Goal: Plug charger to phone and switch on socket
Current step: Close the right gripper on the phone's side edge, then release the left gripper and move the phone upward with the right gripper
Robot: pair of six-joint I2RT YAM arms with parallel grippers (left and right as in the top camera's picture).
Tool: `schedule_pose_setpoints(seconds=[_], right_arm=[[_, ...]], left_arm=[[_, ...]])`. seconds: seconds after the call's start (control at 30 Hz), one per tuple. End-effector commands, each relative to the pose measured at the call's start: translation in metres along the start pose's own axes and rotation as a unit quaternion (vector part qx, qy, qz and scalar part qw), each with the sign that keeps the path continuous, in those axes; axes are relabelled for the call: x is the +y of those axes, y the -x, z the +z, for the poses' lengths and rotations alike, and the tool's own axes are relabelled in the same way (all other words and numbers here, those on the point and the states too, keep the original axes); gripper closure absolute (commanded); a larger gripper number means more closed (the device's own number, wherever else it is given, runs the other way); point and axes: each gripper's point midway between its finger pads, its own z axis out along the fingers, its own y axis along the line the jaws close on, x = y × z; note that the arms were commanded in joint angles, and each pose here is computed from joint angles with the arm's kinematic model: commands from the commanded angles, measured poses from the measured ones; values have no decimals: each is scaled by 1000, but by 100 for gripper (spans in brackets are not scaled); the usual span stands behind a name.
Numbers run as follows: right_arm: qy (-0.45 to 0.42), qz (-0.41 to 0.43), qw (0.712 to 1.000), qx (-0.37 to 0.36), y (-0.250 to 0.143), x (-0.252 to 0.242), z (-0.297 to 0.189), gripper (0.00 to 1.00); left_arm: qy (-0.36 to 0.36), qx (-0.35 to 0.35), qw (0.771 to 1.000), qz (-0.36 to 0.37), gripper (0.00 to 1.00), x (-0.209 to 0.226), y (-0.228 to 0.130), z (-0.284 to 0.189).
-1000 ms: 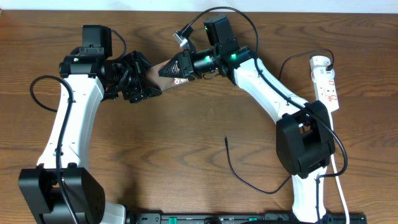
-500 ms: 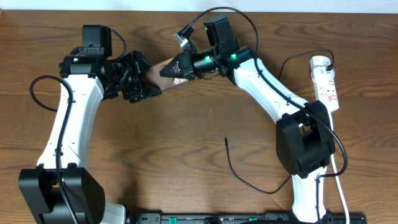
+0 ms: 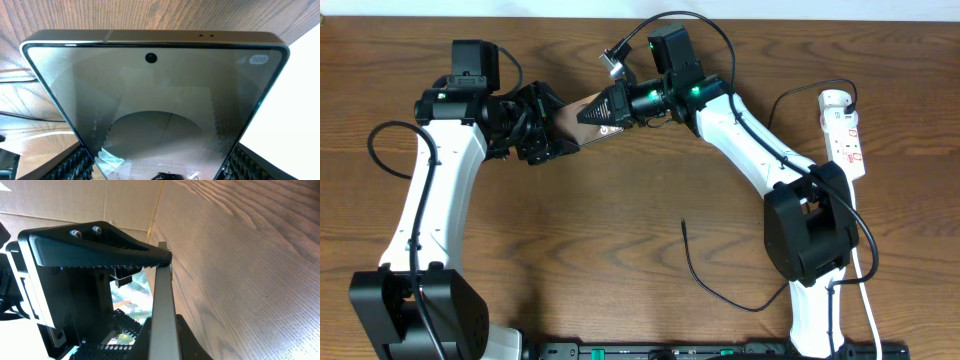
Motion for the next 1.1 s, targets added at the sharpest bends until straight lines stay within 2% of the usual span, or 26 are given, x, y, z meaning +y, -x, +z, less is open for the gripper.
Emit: schedule_pose_setpoints(seconds=[0.0,0.1,0.13,0.23,0.37,0.43,0.87,1.0,1.07], right_arm=[[32,-11,999,21,-6,20,2,99],[32,-11,999,22,-6,20,2,99],[32,-11,999,21,-6,20,2,99],[32,-11,999,21,-6,20,2,99],[32,-11,999,21,-6,20,2,99],[32,-11,999,21,-6,20,2,99],[33,-11,999,22,-6,20,2,99],[32,-10,999,19,-4,18,-1,99],[32,-9,999,17,-3,17,-4,99]], left_arm=[[1,8,1000,19,89,1,-6,-2],[1,8,1000,19,68,1,-6,-2],[1,8,1000,19,58,1,-6,-2],[1,8,1000,21,39,1,-6,-2],[1,8,1000,21,20,1,-6,-2],[1,8,1000,21,13,1,-6,-2],[0,8,999,31,10,0,-6,-2],[-28,21,996,88,10,-13,-14,-3],[-35,27,995,93,10,-16,-18,-5]])
